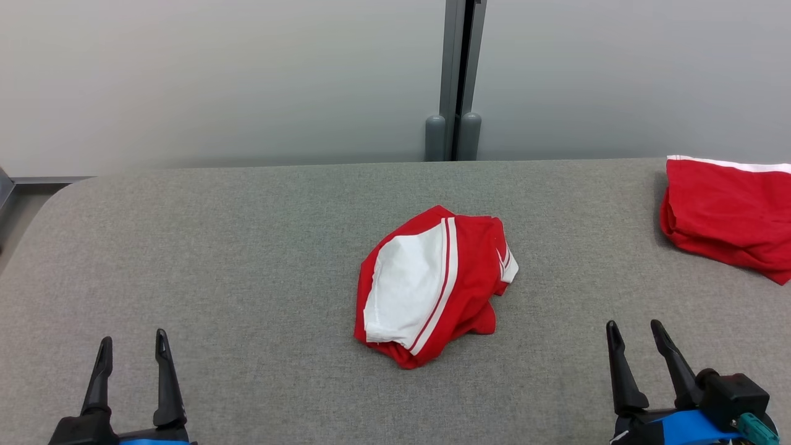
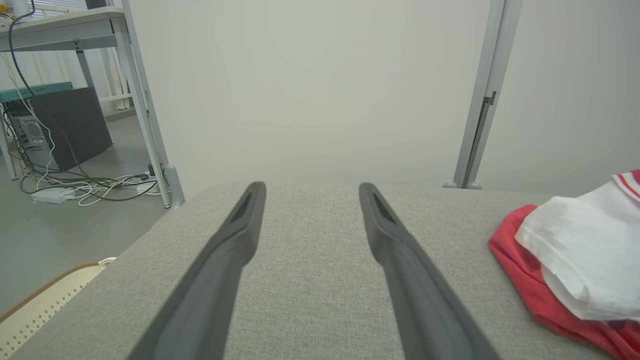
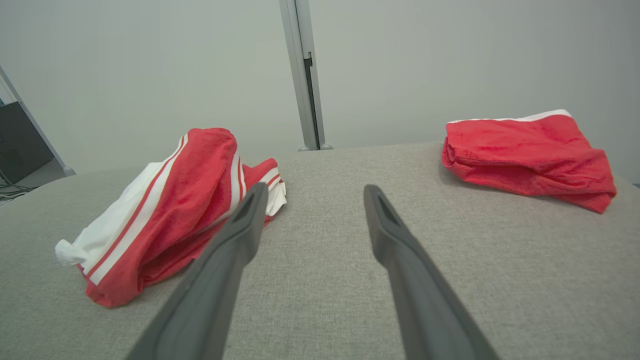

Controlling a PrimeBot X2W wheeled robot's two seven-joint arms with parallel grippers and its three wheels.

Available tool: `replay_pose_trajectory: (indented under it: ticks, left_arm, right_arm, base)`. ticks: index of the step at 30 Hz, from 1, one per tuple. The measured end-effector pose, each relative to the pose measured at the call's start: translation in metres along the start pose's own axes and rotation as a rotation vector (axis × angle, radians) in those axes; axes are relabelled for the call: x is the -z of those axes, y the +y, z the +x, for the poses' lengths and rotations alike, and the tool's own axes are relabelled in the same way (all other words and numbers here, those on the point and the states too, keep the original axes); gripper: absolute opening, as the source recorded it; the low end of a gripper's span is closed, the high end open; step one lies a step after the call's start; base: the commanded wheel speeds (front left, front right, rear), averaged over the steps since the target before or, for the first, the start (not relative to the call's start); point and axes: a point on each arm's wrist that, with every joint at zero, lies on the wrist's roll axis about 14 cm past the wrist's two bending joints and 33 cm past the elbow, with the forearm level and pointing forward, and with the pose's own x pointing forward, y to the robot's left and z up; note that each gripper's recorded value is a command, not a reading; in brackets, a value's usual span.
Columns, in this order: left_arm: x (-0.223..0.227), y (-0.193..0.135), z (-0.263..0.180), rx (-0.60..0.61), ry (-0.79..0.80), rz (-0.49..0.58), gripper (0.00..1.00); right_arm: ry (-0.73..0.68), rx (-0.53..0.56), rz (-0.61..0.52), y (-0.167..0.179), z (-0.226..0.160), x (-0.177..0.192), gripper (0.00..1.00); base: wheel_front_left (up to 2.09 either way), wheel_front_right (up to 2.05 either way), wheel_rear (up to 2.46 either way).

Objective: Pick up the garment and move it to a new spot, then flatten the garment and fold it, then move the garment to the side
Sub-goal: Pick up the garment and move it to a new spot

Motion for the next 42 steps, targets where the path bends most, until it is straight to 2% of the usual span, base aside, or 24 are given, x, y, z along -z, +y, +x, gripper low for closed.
replay_pose_trajectory:
  ticks: [28,32,42]
  left_arm:
    - [0.002,0.004,-0.001,-0.007,0.008,0.012,1.0]
    - [0.002,0.005,0.0,-0.01,0.008,0.011,1.0]
    - [0.004,0.007,0.007,-0.024,0.015,0.01,1.0]
  right_arm:
    - [0.005,-0.008,0.001,0.003,-0.001,0.002,1.0]
    - [-0.006,-0.07,-0.02,0.022,0.009,-0.002,1.0]
    - [-0.058,-0.304,-0.11,0.098,0.083,-0.027,1.0]
  base:
    - [0.0,0.0,0.0]
    - [0.0,0.0,0.0]
    - [0.0,0.0,0.0]
